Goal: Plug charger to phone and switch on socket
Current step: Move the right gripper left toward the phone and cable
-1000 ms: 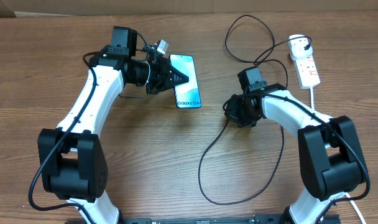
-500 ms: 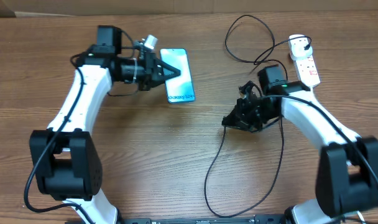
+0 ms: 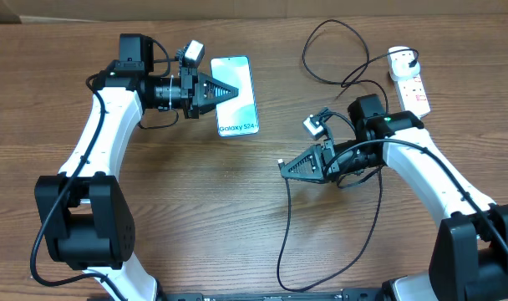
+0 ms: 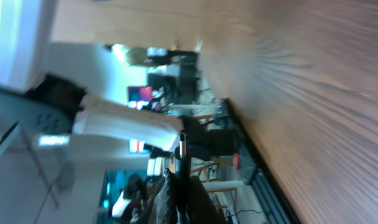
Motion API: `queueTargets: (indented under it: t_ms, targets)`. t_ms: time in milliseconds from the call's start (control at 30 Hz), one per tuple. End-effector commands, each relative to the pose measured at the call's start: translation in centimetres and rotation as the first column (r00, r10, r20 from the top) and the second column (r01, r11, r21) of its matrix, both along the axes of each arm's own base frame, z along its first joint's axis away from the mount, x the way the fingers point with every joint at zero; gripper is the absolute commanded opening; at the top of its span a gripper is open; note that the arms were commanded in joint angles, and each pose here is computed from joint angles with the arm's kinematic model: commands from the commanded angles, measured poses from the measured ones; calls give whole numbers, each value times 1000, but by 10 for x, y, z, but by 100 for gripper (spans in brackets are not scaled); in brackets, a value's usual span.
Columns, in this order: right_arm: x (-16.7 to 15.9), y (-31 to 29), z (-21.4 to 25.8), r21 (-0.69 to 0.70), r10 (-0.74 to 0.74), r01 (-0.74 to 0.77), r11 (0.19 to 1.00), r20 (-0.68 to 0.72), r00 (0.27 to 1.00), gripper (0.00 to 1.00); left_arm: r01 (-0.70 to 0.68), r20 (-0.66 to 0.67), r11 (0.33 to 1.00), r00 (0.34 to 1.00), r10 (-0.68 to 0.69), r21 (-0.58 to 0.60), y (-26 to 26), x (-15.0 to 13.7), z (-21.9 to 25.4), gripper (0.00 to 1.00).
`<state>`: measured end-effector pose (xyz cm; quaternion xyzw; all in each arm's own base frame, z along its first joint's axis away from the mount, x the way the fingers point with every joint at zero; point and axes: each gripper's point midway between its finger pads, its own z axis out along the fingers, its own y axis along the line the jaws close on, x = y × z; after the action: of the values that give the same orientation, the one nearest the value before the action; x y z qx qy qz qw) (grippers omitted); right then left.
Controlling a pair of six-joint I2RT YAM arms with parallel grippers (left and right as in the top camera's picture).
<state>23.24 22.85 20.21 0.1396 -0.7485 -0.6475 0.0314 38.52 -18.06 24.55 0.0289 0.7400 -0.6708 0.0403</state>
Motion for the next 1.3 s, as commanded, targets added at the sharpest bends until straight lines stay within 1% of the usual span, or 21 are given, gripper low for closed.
queueTargets:
  t_ms: [0, 200, 300, 433, 633, 833, 1000, 1067, 1167, 1267]
  targets:
    - [-12, 11, 27, 155, 44, -56, 986, 83, 996, 4, 43, 45, 996, 998, -39, -74, -2, -6, 16, 4]
    - [-22, 23, 29, 169, 91, -108, 980, 105, 990, 4, 73, 49, 992, 996, -68, -104, -8, -11, 22, 4]
    - [-21, 23, 35, 208, 88, -110, 972, 114, 990, 4, 90, 50, 991, 995, -85, -103, -14, -15, 21, 4]
    - [-19, 23, 35, 211, 86, -112, 971, 130, 988, 4, 111, 59, 989, 993, -106, -100, -22, -18, 21, 4]
    - [-16, 24, 36, 217, 85, -118, 969, 159, 984, 4, 103, 62, 993, 993, -99, -63, -26, -17, 15, 4]
    - [-3, 28, 38, 210, 89, -116, 971, 133, 987, 4, 103, 63, 993, 993, -99, -62, -26, -17, 15, 4]
    - [7, 31, 41, 204, 89, -116, 972, 135, 987, 4, 57, 12, 998, 998, -57, 16, -26, -9, 1, 4]
    - [11, 33, 38, 176, 81, -102, 979, 123, 989, 4, 49, 6, 998, 999, -49, 28, -26, -7, -1, 4]
    - [21, 35, 27, 91, 42, -49, 995, 81, 996, 4, 45, 6, 999, 999, -45, 25, -26, -4, 1, 4]
    - [25, 36, 27, 81, 31, -38, 996, 84, 996, 4, 40, 10, 999, 999, -40, 18, -26, 0, 5, 4]
